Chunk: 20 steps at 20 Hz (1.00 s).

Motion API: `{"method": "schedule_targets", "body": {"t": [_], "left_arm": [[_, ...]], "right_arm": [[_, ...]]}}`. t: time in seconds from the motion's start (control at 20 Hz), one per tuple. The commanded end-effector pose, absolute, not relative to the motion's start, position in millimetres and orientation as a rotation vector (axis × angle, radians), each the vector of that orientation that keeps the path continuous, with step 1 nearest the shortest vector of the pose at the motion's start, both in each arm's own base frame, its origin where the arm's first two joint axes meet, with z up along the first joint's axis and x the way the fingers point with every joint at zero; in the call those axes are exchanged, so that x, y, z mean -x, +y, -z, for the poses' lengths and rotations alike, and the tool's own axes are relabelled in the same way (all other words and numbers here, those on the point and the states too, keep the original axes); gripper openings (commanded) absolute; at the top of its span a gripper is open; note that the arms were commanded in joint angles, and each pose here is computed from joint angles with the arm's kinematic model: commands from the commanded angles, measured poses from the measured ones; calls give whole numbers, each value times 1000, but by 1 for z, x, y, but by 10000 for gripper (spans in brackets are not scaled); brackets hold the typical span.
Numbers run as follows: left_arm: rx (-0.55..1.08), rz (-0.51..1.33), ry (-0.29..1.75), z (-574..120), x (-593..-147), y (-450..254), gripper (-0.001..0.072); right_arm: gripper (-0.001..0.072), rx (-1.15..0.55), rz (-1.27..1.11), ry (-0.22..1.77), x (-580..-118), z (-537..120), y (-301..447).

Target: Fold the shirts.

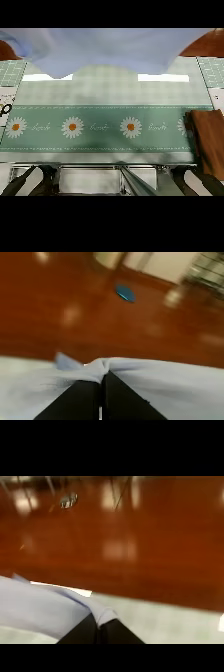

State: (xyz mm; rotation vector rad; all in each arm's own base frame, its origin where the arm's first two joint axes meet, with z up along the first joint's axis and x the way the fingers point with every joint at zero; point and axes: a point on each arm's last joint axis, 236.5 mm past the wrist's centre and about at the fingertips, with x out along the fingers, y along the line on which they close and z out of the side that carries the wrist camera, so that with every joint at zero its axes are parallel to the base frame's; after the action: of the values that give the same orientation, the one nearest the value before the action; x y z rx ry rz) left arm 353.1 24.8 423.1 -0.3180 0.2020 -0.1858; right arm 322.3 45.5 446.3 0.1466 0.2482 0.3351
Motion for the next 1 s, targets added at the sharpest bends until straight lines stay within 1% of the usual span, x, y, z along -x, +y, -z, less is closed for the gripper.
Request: {"method": "schedule_targets", "body": {"t": [0.0,0.15,0.25,0.35,0.45,0.55,0.65,0.8,0.95], "left_arm": [[127,-86,-5,-503,-265,40,19],[25,-98,-115,-530,-200,3,20],[-24,-120,-169,-538,-156,-8,19],[-44,-160,-192,-537,-119,-1,19],[-24,-186,-144,-522,-104,15,20],[-7,-151,-48,-498,-120,19,19],[39,-108,72,-461,-157,17,20],[104,-73,333,-370,-228,13,20],[191,5,546,-271,-297,-5,20]], "right_arm": [[23,-20,-152,93,-244,-502,32],[23,36,-59,119,-194,-494,27],[23,24,6,146,-171,-484,19],[23,21,21,149,-159,-476,20],[23,1,26,191,-157,-460,19],[23,-31,13,266,-171,-434,17],[24,-65,-7,366,-190,-401,14],[23,-110,-21,535,-219,-338,6],[23,-170,-71,689,-264,-269,1]]}}
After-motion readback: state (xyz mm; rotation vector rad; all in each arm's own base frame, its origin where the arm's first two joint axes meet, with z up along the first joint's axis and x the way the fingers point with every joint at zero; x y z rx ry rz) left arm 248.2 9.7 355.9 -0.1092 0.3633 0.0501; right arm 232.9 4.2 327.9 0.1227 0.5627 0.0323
